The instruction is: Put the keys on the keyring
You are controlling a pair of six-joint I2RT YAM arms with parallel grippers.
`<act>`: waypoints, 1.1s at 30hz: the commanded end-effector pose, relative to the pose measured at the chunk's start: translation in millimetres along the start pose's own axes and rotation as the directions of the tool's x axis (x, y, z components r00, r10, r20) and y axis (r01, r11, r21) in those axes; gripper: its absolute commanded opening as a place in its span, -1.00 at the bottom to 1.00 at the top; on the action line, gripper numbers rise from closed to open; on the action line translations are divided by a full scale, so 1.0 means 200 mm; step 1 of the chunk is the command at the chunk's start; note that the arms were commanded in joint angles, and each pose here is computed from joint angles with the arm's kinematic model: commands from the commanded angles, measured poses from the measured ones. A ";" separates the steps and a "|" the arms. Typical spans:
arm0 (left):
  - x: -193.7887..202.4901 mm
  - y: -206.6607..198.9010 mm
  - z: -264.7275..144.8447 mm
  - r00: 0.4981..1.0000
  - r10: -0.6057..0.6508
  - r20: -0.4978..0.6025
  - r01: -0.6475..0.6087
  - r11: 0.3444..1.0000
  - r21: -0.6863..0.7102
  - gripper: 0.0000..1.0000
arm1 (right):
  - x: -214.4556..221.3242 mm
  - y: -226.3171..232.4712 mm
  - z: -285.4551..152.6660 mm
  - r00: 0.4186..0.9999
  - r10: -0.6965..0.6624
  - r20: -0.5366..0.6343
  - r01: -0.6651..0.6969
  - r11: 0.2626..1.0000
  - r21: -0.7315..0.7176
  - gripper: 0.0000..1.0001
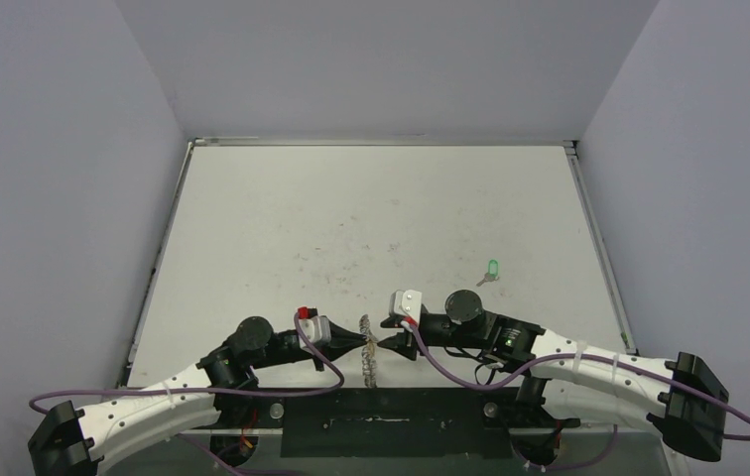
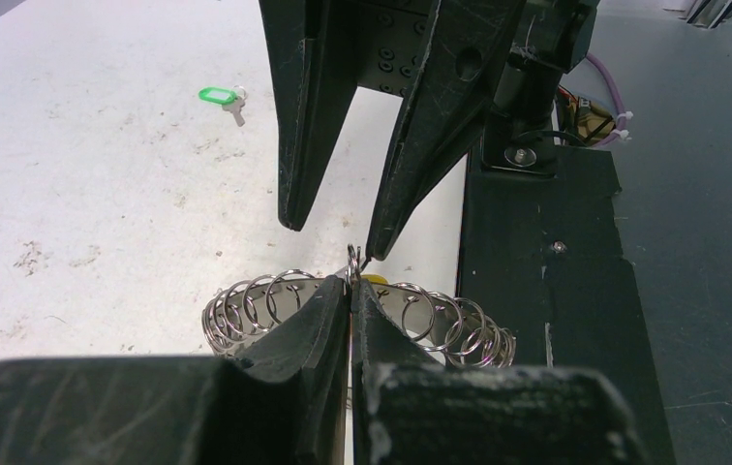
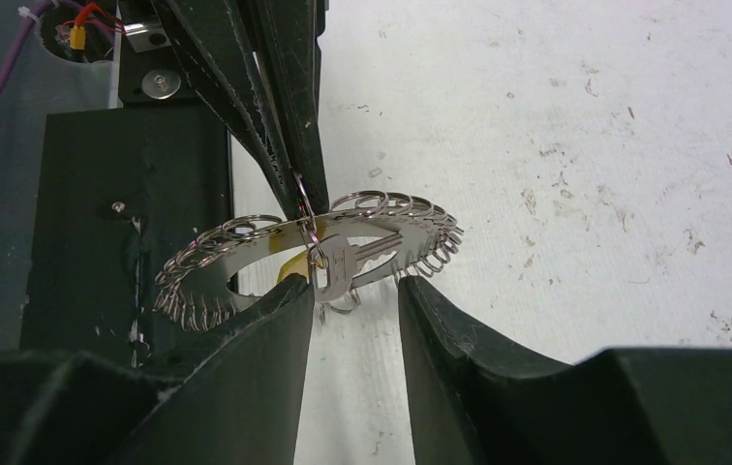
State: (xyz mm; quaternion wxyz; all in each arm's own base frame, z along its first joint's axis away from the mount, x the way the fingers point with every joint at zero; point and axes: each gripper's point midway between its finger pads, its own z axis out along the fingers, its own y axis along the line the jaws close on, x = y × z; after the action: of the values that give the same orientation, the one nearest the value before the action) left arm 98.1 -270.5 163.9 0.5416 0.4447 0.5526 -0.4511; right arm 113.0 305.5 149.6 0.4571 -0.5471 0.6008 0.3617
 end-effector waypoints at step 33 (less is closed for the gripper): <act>-0.13 -0.02 0.01 0.996 0.042 0.083 -0.045 0.999 0.029 -1.00 | -0.22 -0.01 -0.08 0.987 -0.084 0.137 0.081 0.996 0.024 -0.17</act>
State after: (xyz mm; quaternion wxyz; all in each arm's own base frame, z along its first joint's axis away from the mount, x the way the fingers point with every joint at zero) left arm 98.0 -270.2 160.3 0.5375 0.4475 0.5565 -0.4485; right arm 101.8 314.7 165.0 0.4616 -0.5558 0.5650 0.3985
